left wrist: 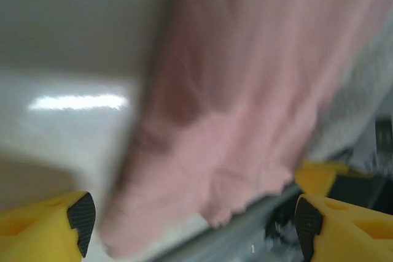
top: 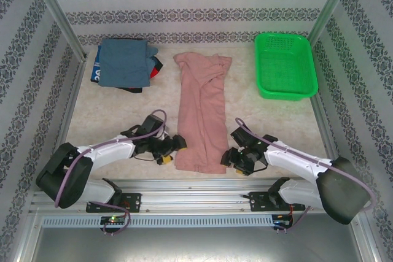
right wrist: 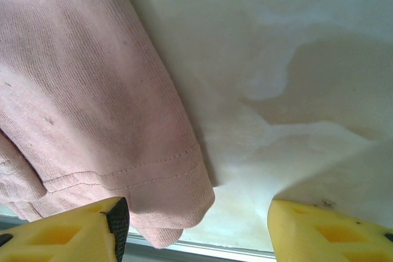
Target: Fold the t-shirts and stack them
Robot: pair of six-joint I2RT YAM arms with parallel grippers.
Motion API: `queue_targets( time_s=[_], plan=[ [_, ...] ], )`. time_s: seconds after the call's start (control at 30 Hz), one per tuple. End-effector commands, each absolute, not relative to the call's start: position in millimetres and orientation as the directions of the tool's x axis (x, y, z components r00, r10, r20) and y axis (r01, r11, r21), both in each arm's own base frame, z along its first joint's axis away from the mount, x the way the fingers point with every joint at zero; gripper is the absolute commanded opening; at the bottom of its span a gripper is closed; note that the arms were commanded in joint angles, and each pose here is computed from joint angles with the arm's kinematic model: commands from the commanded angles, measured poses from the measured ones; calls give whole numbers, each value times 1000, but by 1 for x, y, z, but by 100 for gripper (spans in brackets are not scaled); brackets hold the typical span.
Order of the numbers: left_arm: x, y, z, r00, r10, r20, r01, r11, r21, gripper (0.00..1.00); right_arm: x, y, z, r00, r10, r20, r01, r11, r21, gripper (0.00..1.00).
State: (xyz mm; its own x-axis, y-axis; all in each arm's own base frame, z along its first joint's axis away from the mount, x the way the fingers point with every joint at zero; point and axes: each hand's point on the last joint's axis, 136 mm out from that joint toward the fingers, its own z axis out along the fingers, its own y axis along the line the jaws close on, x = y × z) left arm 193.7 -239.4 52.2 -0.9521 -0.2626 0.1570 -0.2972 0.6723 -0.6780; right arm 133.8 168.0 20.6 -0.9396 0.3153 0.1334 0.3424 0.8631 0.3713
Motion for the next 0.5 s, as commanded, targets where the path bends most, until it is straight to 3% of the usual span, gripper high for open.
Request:
queue_targets(
  time_s=[0.0, 0.47],
  plan=[
    [169, -253, 62, -949, -189, 253, -314, 663, -679, 83, 171, 193, 36, -966, 257, 15, 228, 828, 513, 63],
    [167, -237, 41, -939, -251, 234, -341, 757, -557, 76, 180, 195, 40, -970, 241, 20, 217, 828, 518, 61]
  ],
)
